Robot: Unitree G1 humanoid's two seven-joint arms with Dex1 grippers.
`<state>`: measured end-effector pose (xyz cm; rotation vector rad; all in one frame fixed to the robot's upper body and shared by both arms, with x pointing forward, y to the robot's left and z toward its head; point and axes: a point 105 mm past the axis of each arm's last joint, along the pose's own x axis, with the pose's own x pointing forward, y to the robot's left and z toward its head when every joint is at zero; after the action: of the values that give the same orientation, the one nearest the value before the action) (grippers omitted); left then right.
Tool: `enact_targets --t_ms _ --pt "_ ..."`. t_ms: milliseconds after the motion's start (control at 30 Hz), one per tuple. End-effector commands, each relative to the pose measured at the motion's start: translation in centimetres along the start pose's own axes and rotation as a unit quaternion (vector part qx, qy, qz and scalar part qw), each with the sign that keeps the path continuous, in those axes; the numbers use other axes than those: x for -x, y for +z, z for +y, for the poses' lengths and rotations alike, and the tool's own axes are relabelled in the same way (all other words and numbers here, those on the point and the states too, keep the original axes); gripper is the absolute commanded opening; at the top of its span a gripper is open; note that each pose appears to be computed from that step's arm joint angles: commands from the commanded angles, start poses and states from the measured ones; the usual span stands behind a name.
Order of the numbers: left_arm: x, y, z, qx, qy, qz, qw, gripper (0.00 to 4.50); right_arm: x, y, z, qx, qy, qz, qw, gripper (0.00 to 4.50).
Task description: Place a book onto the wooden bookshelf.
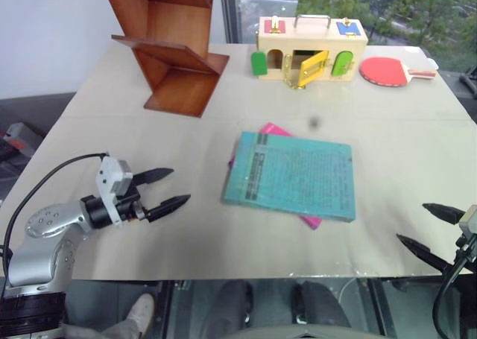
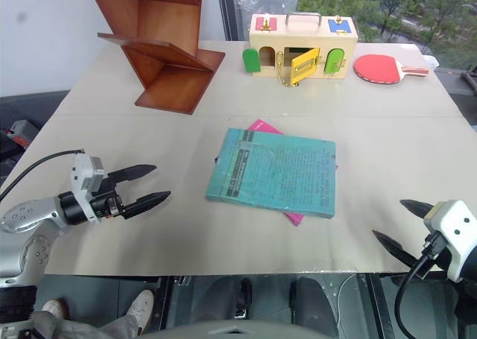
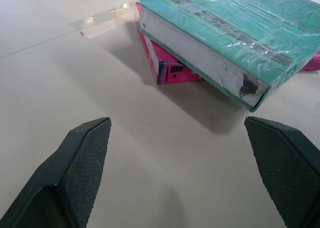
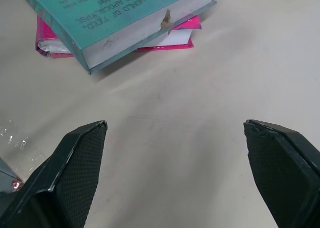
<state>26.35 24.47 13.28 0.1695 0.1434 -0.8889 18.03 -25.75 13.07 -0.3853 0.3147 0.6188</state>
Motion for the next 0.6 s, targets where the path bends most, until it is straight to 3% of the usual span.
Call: enact_targets --t_ms 33,400,433,500,600 --pt "0.3 1.3 0.3 -0.021 -0.001 -0.013 1.000 4.50 0.0 0.9 -0.2 0.022 -0.007 -0.005 1.000 4.47" --pt "-0.1 2.0 -1.0 -0.014 -0.055 -0.042 0.998 4.50 -1.8 1.9 -1.0 0.016 -0.011 -0.012 1.000 4.47" --pt "-0.2 2.1 -1.1 -0.015 -0.058 -0.045 0.997 4.50 -2.1 2.1 -1.1 0.014 -0.007 -0.016 1.000 3.90" --pt "-0.5 2.3 -1.4 -0.015 -0.069 -0.050 0.996 4.50 -2.8 2.3 -0.9 0.014 0.001 -0.019 1.000 3.33" --pt "-1.0 2.4 -2.1 -0.021 -0.086 -0.051 0.995 4.50 -4.1 2.1 -0.7 0.023 0.009 -0.009 1.000 2.05"
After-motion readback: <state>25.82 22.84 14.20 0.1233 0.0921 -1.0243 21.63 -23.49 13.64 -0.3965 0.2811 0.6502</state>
